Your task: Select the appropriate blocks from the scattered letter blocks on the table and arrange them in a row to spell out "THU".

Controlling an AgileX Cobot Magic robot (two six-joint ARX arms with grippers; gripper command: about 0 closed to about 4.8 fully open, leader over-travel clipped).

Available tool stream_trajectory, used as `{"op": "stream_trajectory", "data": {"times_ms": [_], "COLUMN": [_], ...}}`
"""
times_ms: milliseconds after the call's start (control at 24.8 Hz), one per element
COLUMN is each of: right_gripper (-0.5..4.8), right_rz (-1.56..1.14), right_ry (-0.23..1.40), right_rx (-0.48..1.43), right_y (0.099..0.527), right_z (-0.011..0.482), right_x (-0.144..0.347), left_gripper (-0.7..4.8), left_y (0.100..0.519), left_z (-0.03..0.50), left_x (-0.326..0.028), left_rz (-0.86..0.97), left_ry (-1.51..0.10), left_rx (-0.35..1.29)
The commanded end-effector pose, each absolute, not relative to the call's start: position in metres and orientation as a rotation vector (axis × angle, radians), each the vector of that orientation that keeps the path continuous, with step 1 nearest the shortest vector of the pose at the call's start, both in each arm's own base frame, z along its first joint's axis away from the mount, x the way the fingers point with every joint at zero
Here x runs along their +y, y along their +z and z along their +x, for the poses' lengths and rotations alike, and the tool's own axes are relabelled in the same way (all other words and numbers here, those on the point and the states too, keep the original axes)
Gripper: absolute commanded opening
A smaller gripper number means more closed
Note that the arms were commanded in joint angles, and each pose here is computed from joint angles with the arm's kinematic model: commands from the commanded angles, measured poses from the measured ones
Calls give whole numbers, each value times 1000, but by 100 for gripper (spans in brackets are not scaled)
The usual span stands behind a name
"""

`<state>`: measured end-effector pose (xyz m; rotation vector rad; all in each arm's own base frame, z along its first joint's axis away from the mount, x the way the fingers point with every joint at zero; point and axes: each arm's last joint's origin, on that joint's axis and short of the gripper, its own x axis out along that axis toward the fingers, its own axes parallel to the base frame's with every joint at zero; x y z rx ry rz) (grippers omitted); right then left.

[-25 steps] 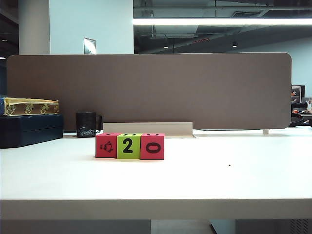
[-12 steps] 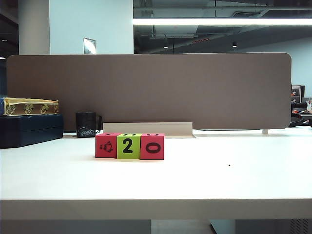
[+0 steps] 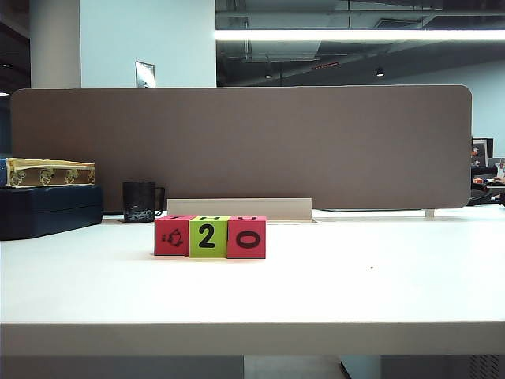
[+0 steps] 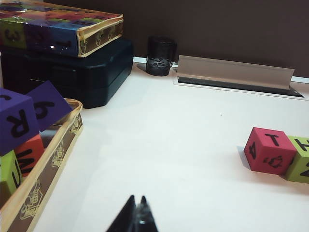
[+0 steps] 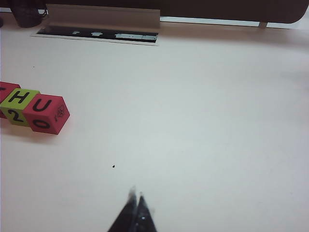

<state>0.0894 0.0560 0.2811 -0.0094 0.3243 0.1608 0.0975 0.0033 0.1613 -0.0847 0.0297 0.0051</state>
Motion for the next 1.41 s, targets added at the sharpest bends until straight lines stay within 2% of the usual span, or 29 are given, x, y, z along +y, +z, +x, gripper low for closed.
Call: {"op": "stream_trajectory", "data": {"times_ms": [40,524,604,887,1048,1410], "right_gripper": [-1,-1,-1,-1,-1,-1], "right_rz": [-1,-47,-44,15,80,102], "right_ry": [162,158,107,16,115,137], "right_rx": [309,301,274,110,29,-12], "right_y": [283,283,281,230,196,197], "right_z": [89,90,92,108,111,113], "right_x": [56,56,56,64,57,17], "left_gripper": [-4,-4,-4,-4,-4,-4], "left_y": [163,163,163,163,163,163], "left_z": [97,97,97,97,97,97], "left_x": [3,3,3,3,3,3], "left_rz": [-87,-87,-87,-87,-87,-87], "left_ry": [-1,-1,-1,-1,-1,-1], "left_rx": [22,22,22,22,22,23]}}
